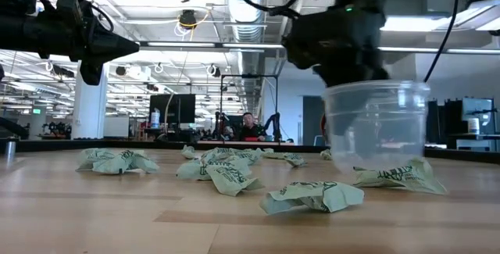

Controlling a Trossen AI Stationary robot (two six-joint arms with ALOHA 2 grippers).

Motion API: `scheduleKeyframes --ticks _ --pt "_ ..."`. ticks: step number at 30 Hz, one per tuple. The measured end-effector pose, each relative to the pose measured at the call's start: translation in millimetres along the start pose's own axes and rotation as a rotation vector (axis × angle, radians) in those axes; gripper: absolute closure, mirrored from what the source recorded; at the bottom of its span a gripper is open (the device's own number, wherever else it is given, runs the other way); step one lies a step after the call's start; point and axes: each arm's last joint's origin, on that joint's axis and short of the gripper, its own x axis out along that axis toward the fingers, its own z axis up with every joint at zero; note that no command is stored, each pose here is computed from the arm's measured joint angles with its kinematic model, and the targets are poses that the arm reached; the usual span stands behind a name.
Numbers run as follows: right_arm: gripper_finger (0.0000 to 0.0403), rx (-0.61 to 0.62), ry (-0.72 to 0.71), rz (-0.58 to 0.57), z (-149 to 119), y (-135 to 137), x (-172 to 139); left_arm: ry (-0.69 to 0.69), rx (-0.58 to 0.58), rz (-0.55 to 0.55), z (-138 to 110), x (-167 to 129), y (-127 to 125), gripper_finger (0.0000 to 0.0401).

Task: Pick and place Stevia / Truvia into bins
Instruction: Move the transparent container to the center of the table

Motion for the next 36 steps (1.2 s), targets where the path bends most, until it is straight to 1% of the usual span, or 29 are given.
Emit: scheduleKeyframes --ticks 3,6,13,19,23,25,29,34,36 --pt "0.0395 -0.020 -0.023 0.052 12 -2 -3 0.000 0.000 0.000 0 0 0 0.0401" --pt "0.0395 -0.069 -0.065 0.096 19 5 -10 0.000 0.000 0.000 0 0 0 0.0401" --pt "0.0395 -0.129 -0.095 0.188 26 19 -25 0.000 0.000 0.000 0 0 0 0.0401" --pt "0.0395 -0.176 -0.076 0.167 21 19 -25 0.000 0.000 0.000 0 0 0 0.0401" --pt "0.0395 -0.219 -0.065 0.059 16 13 -24 0.000 0.000 0.000 0 0 0 0.0401" --pt "0.0395 -0.221 -0.050 0.035 15 11 -24 0.000 0.000 0.001 0 0 0 0.0401" --pt "0.0395 -0.254 -0.027 0.046 11 15 -21 0.000 0.000 0.000 0 0 0 0.0401" --pt "0.0395 -0.295 0.007 0.078 1 31 -2 0.000 0.000 0.000 0 0 0 0.0401" --pt "0.0395 -0.309 0.029 0.070 -3 36 7 0.000 0.000 0.001 0 0 0 0.0401"
